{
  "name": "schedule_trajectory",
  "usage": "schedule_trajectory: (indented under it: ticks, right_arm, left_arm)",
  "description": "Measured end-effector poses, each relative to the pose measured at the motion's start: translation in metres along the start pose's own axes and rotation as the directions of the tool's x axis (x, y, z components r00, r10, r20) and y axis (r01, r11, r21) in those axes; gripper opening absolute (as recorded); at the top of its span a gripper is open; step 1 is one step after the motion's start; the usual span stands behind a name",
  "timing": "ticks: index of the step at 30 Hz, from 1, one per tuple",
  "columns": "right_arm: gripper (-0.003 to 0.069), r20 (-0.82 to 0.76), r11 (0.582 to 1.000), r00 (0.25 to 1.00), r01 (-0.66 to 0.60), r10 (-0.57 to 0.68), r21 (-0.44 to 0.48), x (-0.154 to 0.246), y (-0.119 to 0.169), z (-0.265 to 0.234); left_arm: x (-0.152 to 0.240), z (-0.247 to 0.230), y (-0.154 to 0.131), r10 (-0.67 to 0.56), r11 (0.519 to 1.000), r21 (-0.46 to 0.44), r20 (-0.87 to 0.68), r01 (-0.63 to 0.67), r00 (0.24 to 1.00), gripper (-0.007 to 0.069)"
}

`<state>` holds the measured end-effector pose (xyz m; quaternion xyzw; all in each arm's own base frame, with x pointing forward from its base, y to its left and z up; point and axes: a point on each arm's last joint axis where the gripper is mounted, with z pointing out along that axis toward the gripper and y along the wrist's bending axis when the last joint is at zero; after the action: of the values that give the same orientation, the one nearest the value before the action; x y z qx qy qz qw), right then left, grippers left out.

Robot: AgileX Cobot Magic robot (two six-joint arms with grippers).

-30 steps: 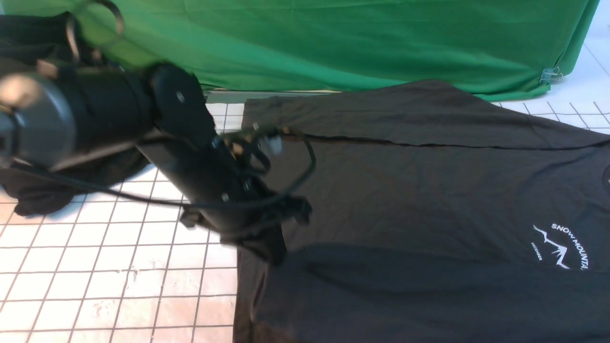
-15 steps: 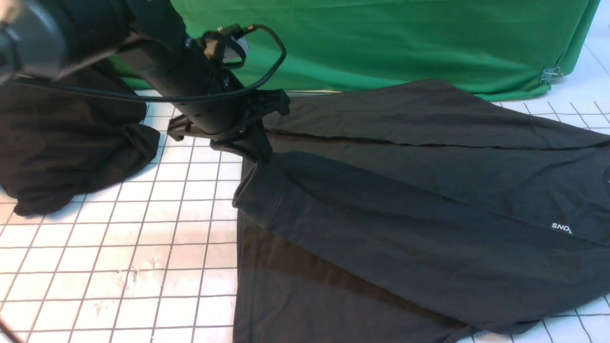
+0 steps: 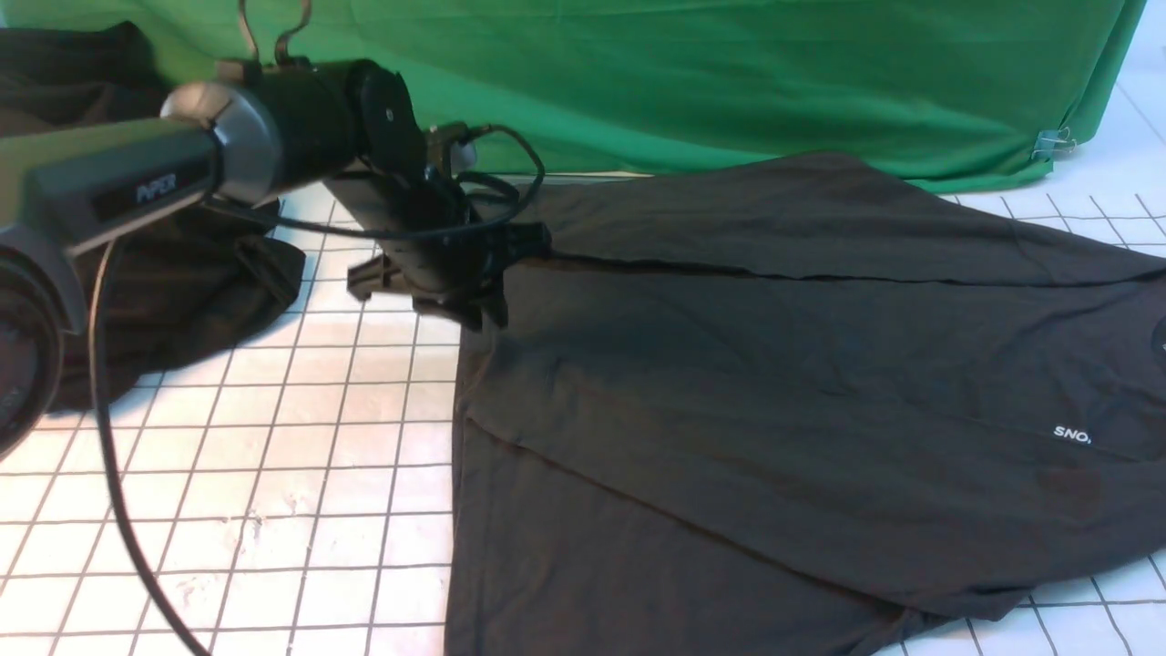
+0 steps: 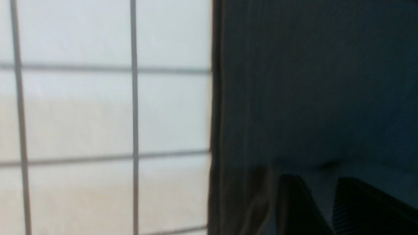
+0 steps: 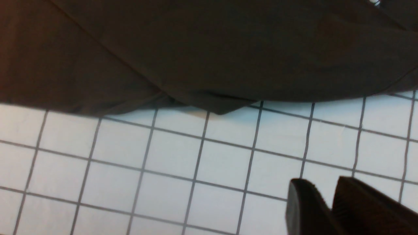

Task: Fold a long-sleeved shirt over a white checkered tablecloth.
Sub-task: 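Fold the left side of the black T-shirt inward over its body, then grab the top left corner of the dark shirt with the left gripper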

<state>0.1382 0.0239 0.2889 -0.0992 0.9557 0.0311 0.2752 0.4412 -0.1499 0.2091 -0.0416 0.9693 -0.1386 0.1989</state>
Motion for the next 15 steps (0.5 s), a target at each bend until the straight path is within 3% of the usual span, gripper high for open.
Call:
schedule_trajectory:
  ticks: [7,10,15]
  right_arm:
    - [0.0146,-0.041,1.000,0.999,-0.002,0.001,-0.002,0.009,0.000,0.009]
    - [0.0147,-0.037,1.000,0.999,-0.002,0.001,-0.002,0.009,0.000,0.009]
    - [0.0148,-0.025,1.000,1.000,-0.002,0.002,-0.001,0.008,0.000,0.009]
  left_arm:
    - [-0.040,-0.035,-0.011,-0.045,0.996,0.086,0.149,0.032,0.988,0.0397]
    - [-0.050,-0.038,-0.006,-0.114,0.986,0.141,0.145,0.094,0.983,0.0414]
    - [-0.062,0.000,0.021,-0.272,0.942,0.208,0.011,0.264,0.962,0.0409]
